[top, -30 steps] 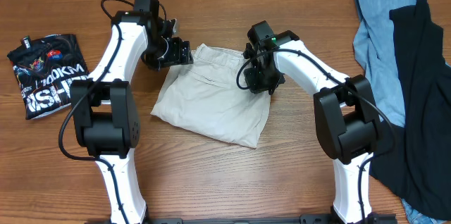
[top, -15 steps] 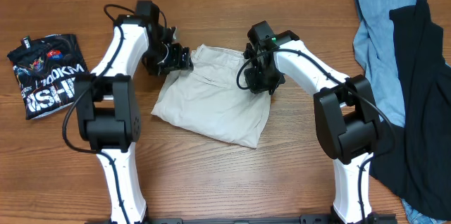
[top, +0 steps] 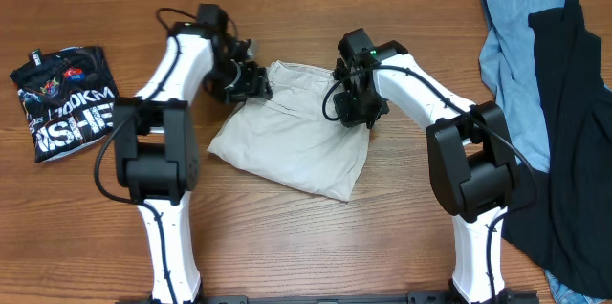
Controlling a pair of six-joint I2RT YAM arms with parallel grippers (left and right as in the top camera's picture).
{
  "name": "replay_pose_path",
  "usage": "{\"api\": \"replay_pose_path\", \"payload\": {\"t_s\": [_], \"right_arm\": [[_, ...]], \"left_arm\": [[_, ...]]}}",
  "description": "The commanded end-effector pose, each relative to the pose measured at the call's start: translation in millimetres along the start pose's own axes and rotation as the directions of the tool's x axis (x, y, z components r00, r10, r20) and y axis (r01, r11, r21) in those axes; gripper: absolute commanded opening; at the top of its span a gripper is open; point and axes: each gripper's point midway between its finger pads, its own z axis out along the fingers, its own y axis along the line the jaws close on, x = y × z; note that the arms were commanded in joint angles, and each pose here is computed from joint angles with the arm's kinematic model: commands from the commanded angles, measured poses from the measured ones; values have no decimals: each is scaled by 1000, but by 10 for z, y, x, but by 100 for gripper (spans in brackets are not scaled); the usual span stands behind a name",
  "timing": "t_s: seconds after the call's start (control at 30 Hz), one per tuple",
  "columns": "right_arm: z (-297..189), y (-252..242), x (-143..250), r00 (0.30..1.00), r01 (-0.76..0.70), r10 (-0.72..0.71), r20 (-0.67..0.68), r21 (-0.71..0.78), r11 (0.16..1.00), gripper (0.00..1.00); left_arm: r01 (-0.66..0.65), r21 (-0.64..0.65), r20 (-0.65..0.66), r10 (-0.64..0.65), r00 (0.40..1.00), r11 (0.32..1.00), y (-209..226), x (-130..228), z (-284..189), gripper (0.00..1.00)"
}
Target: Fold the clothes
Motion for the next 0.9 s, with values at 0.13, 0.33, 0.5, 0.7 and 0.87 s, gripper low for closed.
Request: {"api": "replay_pose_path", "payload": {"t_s": [0.13,0.33,0.5,0.7,0.87], "right_arm": [[109,-302,100,999,-27,31,-42,97,995,27],[-17,-291,89,999,-27,30,-25,99,995,24],[-638,-311,-110,994,-42,27,106,147,988,26],[-1708,-305,-248,951,-75,33,307,126,989,27],[-2333,-348,-168,910,-101,45,413,116,988,27]], "left_arm": [[-75,76,-64,79,995,994,-303,135,347,24],[-76,75,-67,81,995,994,-315,142,278,4],[-62,-57,-5,62,998,996,-124,56,-175,4],[25,-198,150,5,989,980,169,37,-1154,4],[138,-303,267,-55,962,943,553,194,-1906,4]]}}
